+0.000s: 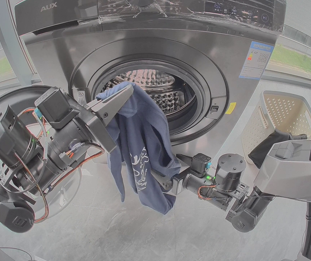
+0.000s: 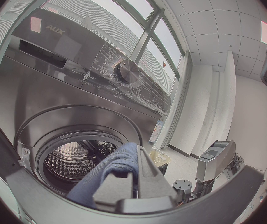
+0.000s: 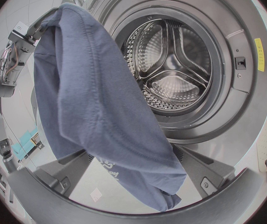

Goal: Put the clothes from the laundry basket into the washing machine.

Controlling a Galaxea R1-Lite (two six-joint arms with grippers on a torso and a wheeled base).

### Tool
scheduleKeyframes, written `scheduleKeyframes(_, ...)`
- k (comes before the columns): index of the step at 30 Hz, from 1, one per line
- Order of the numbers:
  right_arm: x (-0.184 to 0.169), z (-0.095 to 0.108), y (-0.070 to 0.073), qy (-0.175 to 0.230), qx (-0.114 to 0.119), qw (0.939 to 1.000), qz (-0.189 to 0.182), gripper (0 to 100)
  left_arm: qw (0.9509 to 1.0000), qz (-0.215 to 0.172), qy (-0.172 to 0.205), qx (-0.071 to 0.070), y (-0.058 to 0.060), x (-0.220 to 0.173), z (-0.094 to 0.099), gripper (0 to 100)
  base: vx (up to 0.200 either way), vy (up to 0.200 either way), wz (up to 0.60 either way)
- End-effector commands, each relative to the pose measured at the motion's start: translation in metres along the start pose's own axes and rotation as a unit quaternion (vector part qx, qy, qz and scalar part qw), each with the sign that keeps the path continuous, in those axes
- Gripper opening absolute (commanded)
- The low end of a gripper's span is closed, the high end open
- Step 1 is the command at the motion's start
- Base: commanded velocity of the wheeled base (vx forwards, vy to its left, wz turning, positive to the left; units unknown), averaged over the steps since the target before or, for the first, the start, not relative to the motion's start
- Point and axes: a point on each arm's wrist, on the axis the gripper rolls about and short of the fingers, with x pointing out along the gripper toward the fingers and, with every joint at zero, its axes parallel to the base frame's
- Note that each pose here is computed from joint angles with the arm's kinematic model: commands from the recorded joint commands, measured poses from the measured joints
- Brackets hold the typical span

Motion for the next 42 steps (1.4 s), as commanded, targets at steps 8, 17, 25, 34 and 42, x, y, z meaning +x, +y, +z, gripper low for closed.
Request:
scheduleKeyframes(8, 0.021, 0.002, -0.023, -0.022, -0.012, 0.9995, -0.022, 100, 1.0000, 0.000, 0.003, -0.001, 0.000, 0.000, -0.002, 0, 0.000, 0.000, 0.00)
scheduleKeyframes(17, 0.023, -0.013, -0.015, -0.002, -0.017, 0.9964, 0.083, 100, 1.0000, 0.004, 0.006, 0.000, 0.002, 0.000, -0.003, 0, 0.000, 0.000, 0.00)
scheduleKeyframes(25, 0.026, -0.014, 0.011, -0.001, -0.018, 0.9905, 0.137, 100, 1.0000, 0.004, 0.007, 0.000, 0.002, 0.000, -0.004, 0, 0.000, 0.000, 0.00)
scheduleKeyframes(34, 0.055, -0.031, 0.013, -0.004, -0.025, 0.9902, 0.138, 100, 1.0000, 0.003, 0.002, 0.001, 0.002, 0.001, -0.002, 0, 0.000, 0.000, 0.00)
scheduleKeyframes(42, 0.076, -0.044, 0.010, -0.009, -0.027, 0.9950, 0.096, 100, 0.9999, 0.002, -0.010, 0.003, 0.002, 0.002, 0.005, 0, 0.000, 0.000, 0.00)
